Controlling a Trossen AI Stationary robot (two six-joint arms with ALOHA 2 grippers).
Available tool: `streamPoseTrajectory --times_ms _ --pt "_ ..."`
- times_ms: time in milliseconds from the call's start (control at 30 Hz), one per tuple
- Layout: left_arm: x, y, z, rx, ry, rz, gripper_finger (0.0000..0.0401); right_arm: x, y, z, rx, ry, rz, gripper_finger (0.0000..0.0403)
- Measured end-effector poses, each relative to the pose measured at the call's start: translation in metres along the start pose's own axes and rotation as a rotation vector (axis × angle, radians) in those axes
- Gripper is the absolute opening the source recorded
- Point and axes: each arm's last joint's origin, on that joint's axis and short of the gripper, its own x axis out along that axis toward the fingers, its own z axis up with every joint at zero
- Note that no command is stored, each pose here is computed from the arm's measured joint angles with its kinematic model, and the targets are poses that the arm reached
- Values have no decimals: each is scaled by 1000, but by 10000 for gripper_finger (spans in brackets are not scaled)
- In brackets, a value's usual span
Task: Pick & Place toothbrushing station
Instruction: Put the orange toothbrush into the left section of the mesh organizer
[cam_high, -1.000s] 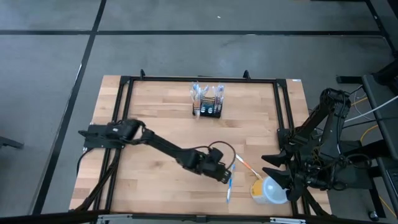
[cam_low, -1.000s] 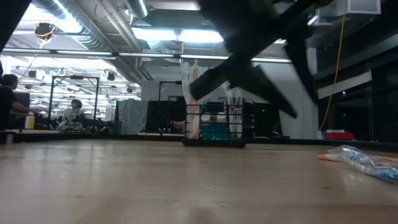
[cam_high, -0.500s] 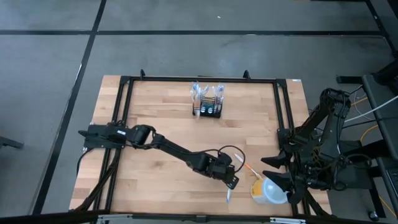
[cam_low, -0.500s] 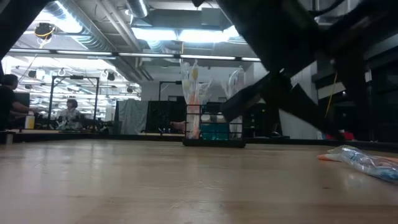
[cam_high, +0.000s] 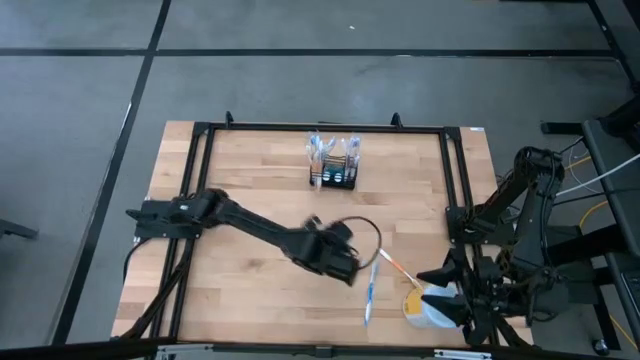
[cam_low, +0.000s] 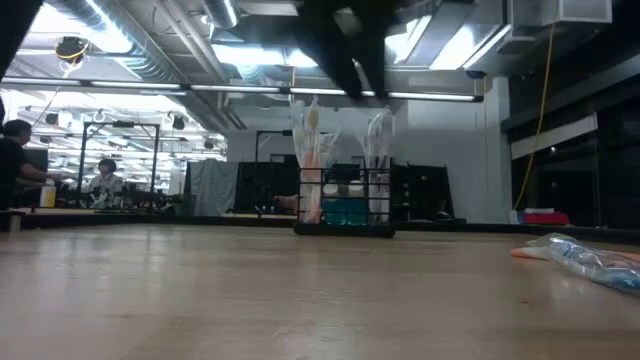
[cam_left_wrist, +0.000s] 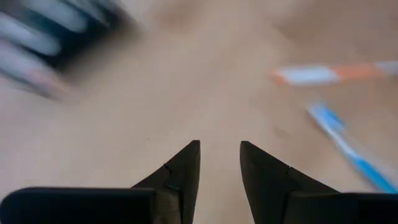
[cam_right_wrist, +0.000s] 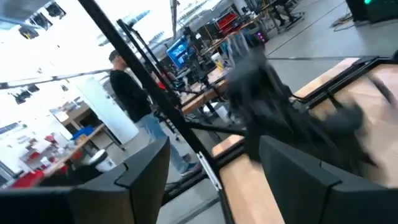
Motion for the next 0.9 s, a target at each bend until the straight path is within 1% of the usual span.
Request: streamPoseTrajectory --times_ms 100,167,267,400,467,533,667,833,900 --pt "-53 34 16 33 -164 156 111 3 -3 -7 -2 27 0 251" --pt "-92 55 22 27 -277 212 111 10 -9 -9 -3 69 14 248" --pt "-140 80 22 13 -377 211 109 26 -23 -7 4 156 20 238" --pt "-180 97 10 23 -414 162 108 57 -51 3 35 343 11 222" --pt "-191 100 3 34 -424 128 109 72 -68 5 44 459 -17 214" --pt "-196 100 -8 63 -423 110 109 85 -87 5 55 590 -76 208" --pt "-199 104 -32 59 -418 77 107 103 -130 8 123 835 -274 203" --pt "-206 112 -57 21 -404 21 107 115 -176 16 239 1020 -523 203" --pt "-210 116 -65 34 -399 2 107 117 -190 16 250 1076 -595 203"
